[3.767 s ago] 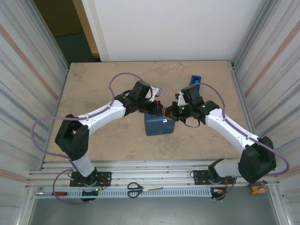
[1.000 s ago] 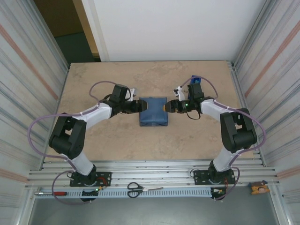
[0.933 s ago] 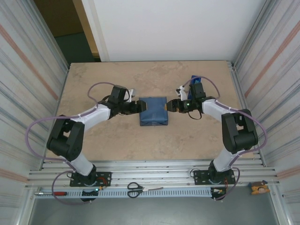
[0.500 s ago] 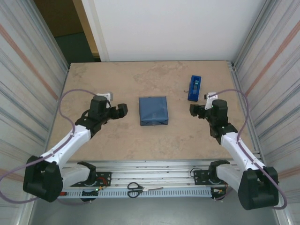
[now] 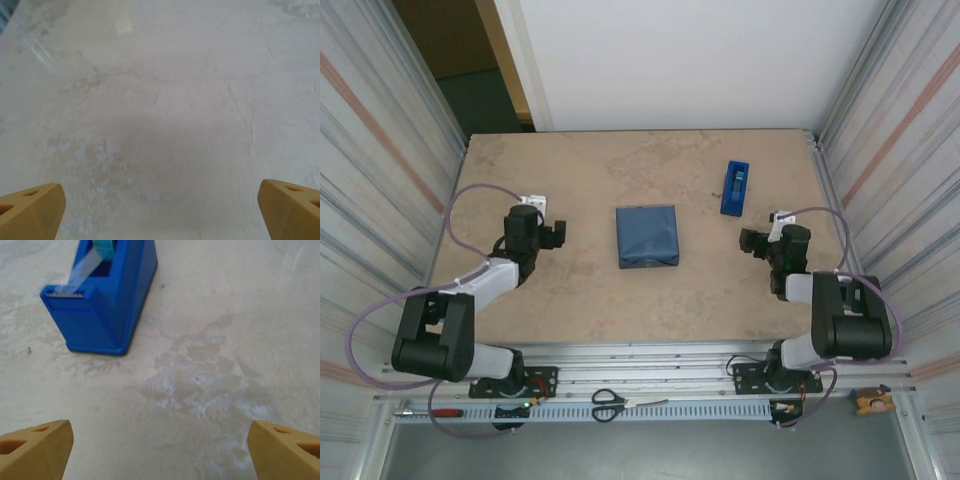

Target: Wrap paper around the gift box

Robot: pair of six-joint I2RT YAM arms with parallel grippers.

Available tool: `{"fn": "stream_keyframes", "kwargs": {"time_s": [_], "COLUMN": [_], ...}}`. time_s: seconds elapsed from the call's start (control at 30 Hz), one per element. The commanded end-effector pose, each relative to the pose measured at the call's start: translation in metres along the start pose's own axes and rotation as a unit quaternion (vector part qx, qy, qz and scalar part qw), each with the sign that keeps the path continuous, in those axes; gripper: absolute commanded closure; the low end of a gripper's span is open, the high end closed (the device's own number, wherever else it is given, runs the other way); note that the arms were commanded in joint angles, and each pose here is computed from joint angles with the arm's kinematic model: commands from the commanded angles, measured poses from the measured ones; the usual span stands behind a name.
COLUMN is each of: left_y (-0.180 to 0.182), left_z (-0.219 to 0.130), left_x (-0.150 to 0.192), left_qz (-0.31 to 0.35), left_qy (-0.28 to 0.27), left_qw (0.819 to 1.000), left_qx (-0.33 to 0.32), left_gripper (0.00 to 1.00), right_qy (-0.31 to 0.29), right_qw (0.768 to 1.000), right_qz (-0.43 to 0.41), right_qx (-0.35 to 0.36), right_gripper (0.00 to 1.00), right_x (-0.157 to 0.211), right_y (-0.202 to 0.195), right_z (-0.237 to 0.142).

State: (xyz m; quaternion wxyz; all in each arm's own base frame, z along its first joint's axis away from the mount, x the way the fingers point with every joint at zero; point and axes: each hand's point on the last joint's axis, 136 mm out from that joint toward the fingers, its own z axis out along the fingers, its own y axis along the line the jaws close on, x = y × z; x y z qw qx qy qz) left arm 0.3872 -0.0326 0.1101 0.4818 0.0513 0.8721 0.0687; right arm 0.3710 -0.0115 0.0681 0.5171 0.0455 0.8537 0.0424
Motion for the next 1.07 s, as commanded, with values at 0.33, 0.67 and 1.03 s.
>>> {"fn": "stream_keyframes", "kwargs": {"time_s": [0.33, 0.67, 1.03], "left_y": [0.027, 0.02, 0.02], "left_z": [0.019, 0.019, 0.018], "left_x": [0.014, 0.014, 0.014], "left_qz": [-0.065, -0.042, -0.044], "left_qy": [-0.102, -0.089, -0.086], "left_qw": [0.992, 0.995, 0.995], "left_qx": [0.042, 0.03, 0.033], "left_gripper": [0.01, 0.01, 0.01], "right_qy": [-0.054, -0.055, -0.053], "right_qw": [0.993, 0.993, 0.993], "right_qz": [0.009, 0.003, 0.004], "right_qx": [0.1, 0.103, 0.102], "right_gripper": [0.02, 0.02, 0.02], "right_x": [-0.026, -0.026, -0.026], "right_y": [-0.023, -0.021, -0.021], "right_z": [0.009, 0.009, 0.009]}}
